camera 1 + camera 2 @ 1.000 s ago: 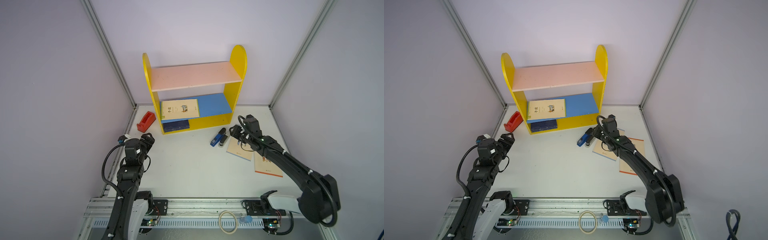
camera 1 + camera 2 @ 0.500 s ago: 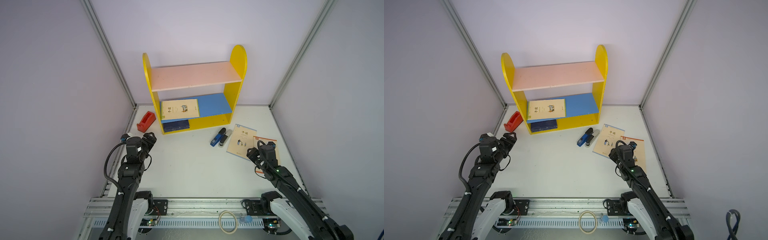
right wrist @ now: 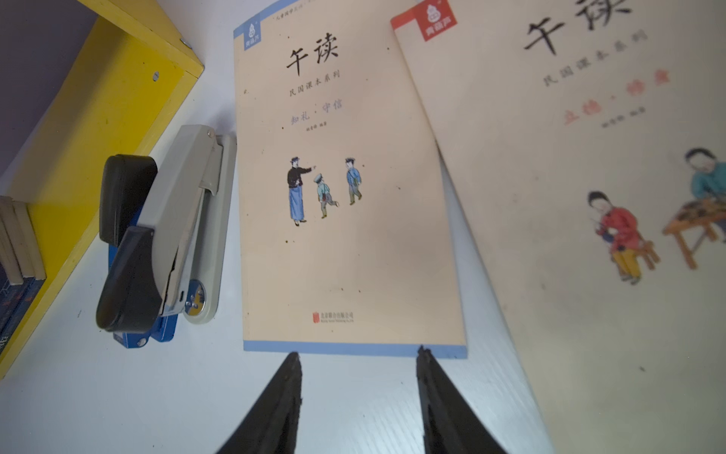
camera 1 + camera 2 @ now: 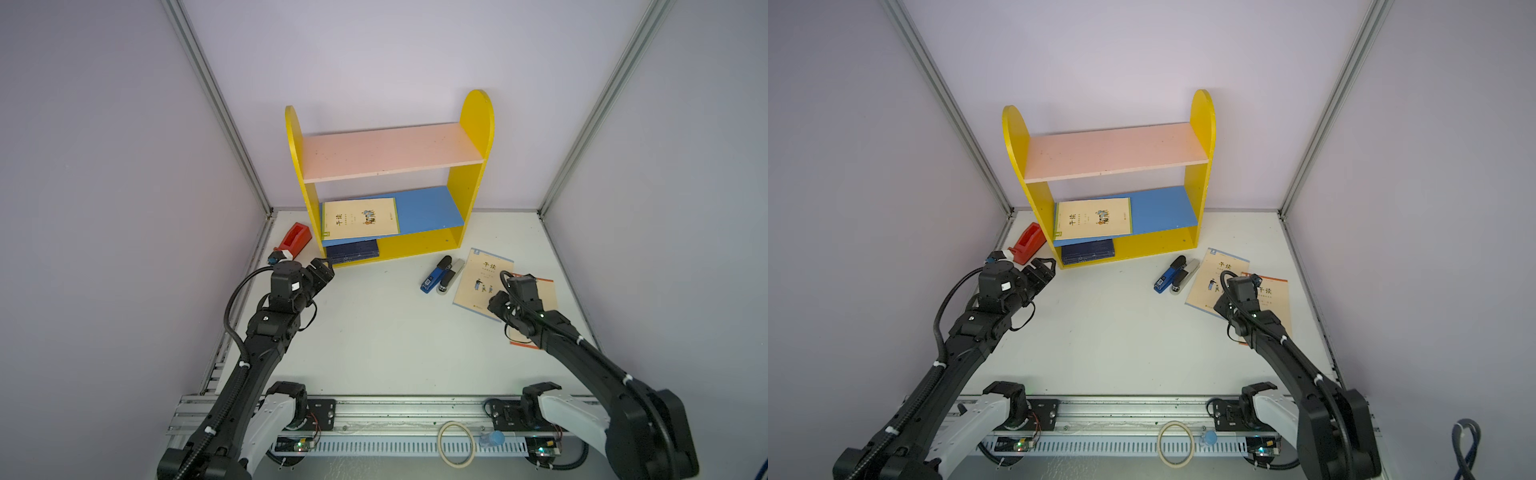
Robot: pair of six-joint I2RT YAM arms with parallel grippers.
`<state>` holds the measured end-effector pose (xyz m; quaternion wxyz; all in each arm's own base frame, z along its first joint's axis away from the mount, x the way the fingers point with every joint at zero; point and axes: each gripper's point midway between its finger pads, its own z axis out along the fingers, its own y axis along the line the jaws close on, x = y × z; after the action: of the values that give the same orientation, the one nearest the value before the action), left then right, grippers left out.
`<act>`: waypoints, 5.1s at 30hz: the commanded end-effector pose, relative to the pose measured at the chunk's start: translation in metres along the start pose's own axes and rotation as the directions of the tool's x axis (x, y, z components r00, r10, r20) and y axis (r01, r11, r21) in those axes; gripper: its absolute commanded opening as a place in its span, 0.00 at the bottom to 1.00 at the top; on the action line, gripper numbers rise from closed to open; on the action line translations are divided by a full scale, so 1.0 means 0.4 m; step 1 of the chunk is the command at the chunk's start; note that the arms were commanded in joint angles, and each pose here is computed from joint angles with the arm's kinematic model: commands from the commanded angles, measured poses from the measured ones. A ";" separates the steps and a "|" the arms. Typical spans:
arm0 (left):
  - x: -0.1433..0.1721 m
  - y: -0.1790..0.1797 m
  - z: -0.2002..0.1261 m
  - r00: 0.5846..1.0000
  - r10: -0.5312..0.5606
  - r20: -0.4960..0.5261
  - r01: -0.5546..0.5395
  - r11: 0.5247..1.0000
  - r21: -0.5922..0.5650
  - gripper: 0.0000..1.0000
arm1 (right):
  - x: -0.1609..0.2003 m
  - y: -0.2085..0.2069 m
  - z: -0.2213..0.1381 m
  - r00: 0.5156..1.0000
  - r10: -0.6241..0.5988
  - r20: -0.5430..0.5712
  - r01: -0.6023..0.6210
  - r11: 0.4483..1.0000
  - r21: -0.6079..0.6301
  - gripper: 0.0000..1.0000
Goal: Stacking books/files
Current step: Move the book to the center of the table, then pick up the book at the center of the table.
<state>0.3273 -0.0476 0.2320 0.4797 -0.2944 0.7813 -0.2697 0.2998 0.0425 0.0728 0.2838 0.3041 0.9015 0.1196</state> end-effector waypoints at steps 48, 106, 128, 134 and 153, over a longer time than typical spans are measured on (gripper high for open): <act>0.141 -0.126 0.082 0.971 0.137 -0.197 -0.127 0.990 0.064 0.86 | 0.632 0.046 -0.001 0.872 -0.269 -0.408 0.255 0.963 -0.090 0.30; 0.903 -0.133 0.174 0.348 0.498 -0.794 -0.484 0.821 0.303 0.80 | 0.472 0.021 -0.019 0.954 -0.130 -0.272 0.074 0.976 -0.207 0.60; 0.852 -0.255 0.095 0.433 0.466 -0.772 -0.200 0.884 0.422 0.80 | 0.491 0.005 0.029 0.945 -0.163 -0.285 0.129 0.983 -0.132 0.45; 0.836 -0.283 0.080 0.459 0.470 -0.754 -0.127 0.875 0.468 0.81 | 0.498 0.005 0.036 0.941 -0.171 -0.293 0.137 0.982 -0.132 0.44; 0.744 -0.316 0.043 0.568 0.425 -0.705 0.004 0.855 0.519 0.81 | 0.532 0.006 0.083 0.922 -0.200 -0.332 0.176 0.979 -0.101 0.37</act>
<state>0.2584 -0.3361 0.1119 0.1466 0.0546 0.8854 -0.4376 0.2446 0.2014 0.0080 0.2876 0.2076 0.8983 0.2594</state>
